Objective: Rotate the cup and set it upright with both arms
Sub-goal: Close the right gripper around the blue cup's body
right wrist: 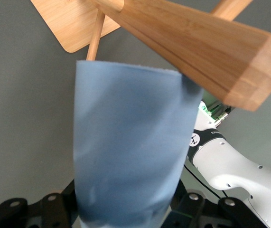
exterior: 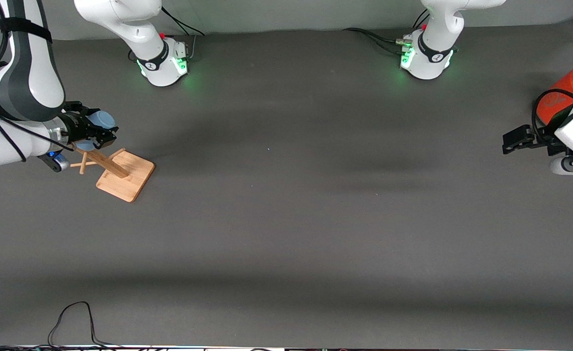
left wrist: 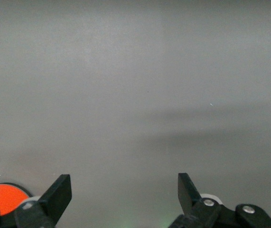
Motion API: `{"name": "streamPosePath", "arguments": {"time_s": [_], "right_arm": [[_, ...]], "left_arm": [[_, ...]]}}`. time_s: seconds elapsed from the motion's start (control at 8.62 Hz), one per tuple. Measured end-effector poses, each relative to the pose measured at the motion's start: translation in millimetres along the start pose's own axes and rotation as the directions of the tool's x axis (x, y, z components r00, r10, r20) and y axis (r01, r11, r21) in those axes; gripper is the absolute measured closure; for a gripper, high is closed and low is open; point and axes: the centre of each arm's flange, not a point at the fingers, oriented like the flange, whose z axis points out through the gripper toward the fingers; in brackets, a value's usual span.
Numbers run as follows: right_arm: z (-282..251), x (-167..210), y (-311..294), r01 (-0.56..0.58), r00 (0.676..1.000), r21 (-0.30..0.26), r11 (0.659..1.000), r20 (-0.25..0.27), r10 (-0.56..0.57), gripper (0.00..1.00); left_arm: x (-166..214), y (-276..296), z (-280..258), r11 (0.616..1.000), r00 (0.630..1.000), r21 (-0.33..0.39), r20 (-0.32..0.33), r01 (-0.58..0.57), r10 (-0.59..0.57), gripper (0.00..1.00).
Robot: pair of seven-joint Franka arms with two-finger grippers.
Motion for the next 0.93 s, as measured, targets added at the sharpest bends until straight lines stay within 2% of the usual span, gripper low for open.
{"name": "streamPosePath", "arguments": {"time_s": [0.46, 0.93], "right_arm": [[-5, -2, 0, 0.004, 1.000, 0.005, 1.000, -0.007, -0.004, 0.29], [-33, -21, -3, 0.019, 0.999, 0.023, 1.000, -0.040, -0.018, 0.29]], "left_arm": [[0, -2, 1, 1.000, 1.000, 0.000, 0.001, 0.004, -0.004, 0.00], [0, -2, 1, 1.000, 1.000, 0.000, 0.001, 0.004, -0.004, 0.00]]}}
